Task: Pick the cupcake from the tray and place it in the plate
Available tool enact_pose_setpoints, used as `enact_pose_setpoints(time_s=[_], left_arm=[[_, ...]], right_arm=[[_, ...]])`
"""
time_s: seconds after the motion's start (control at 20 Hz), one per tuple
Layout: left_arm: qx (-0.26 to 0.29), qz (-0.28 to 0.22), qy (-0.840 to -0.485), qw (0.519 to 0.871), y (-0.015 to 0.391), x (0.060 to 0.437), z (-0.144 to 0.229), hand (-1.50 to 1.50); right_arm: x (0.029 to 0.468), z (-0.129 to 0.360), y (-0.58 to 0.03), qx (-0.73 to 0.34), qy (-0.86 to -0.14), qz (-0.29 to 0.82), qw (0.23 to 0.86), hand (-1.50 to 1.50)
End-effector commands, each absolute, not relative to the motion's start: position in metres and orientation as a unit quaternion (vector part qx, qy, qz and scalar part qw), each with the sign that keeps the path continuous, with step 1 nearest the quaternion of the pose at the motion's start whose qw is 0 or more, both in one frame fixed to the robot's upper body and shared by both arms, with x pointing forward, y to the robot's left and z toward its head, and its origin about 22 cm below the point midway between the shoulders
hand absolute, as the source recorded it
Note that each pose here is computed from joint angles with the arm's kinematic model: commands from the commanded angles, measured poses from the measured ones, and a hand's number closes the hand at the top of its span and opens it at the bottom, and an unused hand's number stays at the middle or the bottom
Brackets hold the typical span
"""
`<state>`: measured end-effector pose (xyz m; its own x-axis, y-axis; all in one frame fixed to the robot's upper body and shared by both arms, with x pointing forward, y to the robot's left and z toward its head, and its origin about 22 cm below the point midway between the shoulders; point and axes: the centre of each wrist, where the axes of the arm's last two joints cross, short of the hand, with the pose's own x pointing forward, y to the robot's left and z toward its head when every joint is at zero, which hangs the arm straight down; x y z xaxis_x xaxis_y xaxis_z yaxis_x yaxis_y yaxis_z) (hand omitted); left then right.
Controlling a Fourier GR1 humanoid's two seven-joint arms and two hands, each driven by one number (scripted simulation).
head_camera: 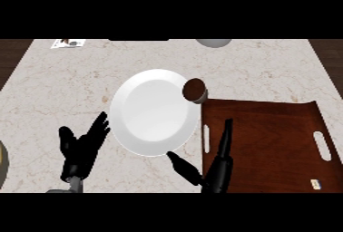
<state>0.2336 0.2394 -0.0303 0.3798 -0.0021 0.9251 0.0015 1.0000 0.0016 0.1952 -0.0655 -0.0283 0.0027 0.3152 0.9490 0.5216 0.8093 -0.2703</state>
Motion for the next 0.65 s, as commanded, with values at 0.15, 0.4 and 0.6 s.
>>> enact_pose_setpoints(time_s=[0.15,0.4,0.6], left_arm=[[0.0,0.002,-0.56,0.829,0.252,0.237,-0.037,0.0],[0.007,0.005,-0.556,0.831,0.22,0.235,-0.038,0.0],[0.009,-0.006,-0.558,0.83,0.245,0.243,-0.031,0.0]], right_arm=[[0.154,-0.041,-0.054,-0.303,-0.689,-0.035,0.657,-1.5],[0.121,-0.026,-0.055,-0.301,-0.682,-0.037,0.665,-1.5],[0.107,-0.056,-0.04,-0.308,-0.683,-0.034,0.662,-1.5]])
